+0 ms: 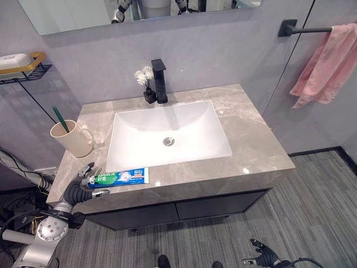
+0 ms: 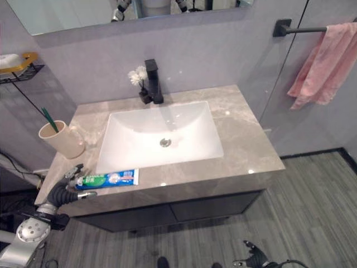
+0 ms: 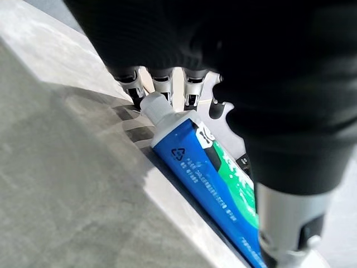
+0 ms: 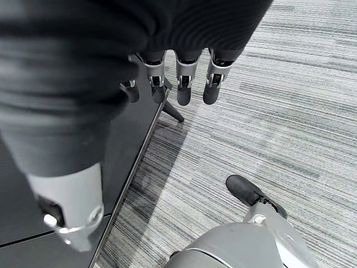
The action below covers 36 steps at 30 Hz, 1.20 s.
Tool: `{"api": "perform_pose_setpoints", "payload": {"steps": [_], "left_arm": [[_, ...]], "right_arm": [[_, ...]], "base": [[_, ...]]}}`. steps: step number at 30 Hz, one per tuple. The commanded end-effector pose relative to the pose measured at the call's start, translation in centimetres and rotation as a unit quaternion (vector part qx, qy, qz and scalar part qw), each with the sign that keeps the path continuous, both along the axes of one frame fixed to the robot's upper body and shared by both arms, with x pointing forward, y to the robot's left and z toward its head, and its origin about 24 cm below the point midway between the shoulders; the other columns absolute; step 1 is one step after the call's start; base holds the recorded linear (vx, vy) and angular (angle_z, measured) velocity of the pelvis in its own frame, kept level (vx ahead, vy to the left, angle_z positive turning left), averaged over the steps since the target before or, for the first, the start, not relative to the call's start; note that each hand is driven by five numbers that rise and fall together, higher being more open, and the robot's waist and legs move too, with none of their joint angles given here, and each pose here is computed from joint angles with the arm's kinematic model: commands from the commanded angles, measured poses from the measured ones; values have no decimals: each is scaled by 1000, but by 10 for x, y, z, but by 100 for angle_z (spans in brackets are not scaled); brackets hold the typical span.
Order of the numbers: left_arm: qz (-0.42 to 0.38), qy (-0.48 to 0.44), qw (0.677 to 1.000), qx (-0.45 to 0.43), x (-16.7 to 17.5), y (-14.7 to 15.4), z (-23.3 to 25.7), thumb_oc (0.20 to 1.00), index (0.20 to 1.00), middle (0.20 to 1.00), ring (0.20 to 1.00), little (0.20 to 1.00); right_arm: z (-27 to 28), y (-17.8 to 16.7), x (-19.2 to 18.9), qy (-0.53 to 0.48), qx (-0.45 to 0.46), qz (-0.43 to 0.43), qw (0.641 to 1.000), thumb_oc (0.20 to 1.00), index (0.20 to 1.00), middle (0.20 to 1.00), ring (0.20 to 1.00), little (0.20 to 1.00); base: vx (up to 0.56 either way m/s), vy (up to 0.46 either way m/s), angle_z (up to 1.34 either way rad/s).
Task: Put brush and paste in cup on sink, flatten towel.
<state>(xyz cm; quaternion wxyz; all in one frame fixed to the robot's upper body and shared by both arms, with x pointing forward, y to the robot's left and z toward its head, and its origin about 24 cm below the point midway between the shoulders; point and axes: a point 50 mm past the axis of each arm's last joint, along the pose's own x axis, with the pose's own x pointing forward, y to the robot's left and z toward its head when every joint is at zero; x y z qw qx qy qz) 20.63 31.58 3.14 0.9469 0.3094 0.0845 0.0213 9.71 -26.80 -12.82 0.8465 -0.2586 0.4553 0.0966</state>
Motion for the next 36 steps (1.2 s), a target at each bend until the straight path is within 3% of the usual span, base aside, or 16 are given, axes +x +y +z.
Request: {"api": "perform_pose_setpoints", "payload": {"steps": [1, 11, 14, 15, 16, 29, 36], "left_arm": [[-14, -18, 1000, 12, 17, -1, 9, 1000, 1000, 1000, 1000, 1000], [-20, -17, 998, 61, 22, -2, 9, 1000, 1000, 1000, 1000, 1000], [-27, -12, 996, 80, 23, -3, 8, 655, 655, 655, 655, 655], [-34, -8, 995, 95, 23, -3, 8, 492, 492, 492, 492, 492], [-34, -8, 995, 96, 24, -3, 8, 200, 200, 200, 200, 200], [-82, 11, 983, 161, 29, -14, 1, 200, 200, 200, 200, 200], [-101, 11, 975, 197, 35, -20, -3, 200, 200, 200, 200, 200]], "right_arm": [[7, 8, 25, -41, 21, 4, 999, 1000, 1000, 1000, 1000, 1000], [6, 11, 25, -38, 17, 18, 999, 1000, 1000, 1000, 1000, 1000], [6, 12, 24, -38, 18, 18, 999, 1000, 1000, 1000, 1000, 1000], [6, 12, 25, -39, 18, 20, 999, 1000, 1000, 1000, 1000, 1000], [6, 12, 25, -39, 18, 19, 999, 1000, 1000, 1000, 1000, 1000], [-4, 12, 14, -12, 11, -12, 1000, 1000, 1000, 1000, 1000, 1000], [-20, -4, -15, 51, -5, -142, 989, 1000, 1000, 1000, 1000, 1000]], "base": [[0, 0, 0], [0, 0, 0], [0, 0, 0], [0, 0, 0], [0, 0, 0], [0, 0, 1], [-16, -11, 5]]}}
